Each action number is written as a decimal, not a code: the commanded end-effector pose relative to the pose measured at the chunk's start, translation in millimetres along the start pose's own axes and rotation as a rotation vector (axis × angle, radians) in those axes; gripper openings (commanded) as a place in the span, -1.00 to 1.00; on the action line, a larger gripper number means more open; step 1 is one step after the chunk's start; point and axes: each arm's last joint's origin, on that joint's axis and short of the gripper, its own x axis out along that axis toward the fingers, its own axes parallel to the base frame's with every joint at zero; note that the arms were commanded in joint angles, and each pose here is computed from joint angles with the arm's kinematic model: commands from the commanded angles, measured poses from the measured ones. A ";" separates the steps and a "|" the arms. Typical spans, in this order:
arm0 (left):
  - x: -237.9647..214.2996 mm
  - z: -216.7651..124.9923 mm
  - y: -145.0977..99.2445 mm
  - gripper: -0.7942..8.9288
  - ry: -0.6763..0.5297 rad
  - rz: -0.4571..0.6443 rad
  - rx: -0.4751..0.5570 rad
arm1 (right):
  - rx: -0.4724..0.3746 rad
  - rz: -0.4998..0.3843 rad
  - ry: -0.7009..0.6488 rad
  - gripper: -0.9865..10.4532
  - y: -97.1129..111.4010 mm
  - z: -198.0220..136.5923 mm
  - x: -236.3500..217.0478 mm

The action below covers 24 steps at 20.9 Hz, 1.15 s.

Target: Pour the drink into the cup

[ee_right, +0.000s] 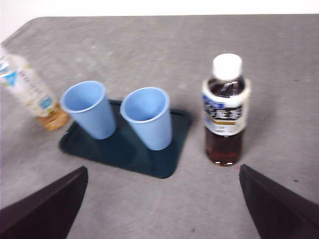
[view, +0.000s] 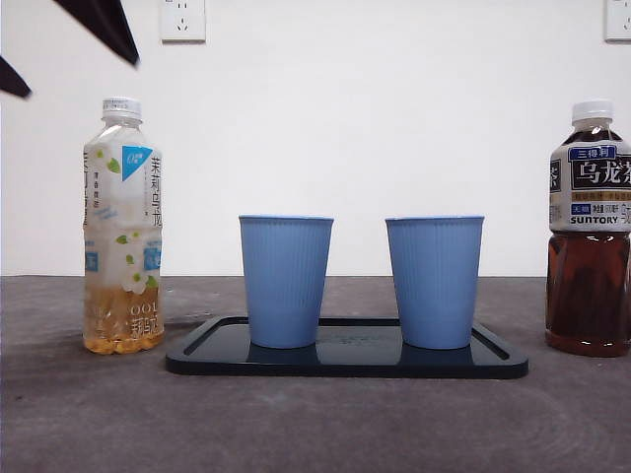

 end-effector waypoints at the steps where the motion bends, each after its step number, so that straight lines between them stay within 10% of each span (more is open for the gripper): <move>1: -19.4 7.7 -2.2 0.38 0.017 -0.047 0.011 | -0.034 0.059 -0.011 0.02 2.8 3.7 -3.2; 8: -88.3 23.4 -3.2 0.38 0.069 -0.317 0.044 | -0.038 0.291 0.035 0.02 9.4 2.4 -4.3; 15: -106.0 26.2 -1.7 0.34 0.014 -0.381 0.043 | -0.034 0.313 0.041 0.02 10.0 2.3 -4.5; 18: -105.8 25.6 -1.6 -0.75 0.019 -0.380 0.049 | -0.033 0.312 0.046 -0.69 9.9 1.7 -4.5; 24: -106.1 25.6 -1.5 -0.75 0.017 -0.379 0.049 | -0.030 0.313 0.042 -0.78 10.0 2.2 -4.5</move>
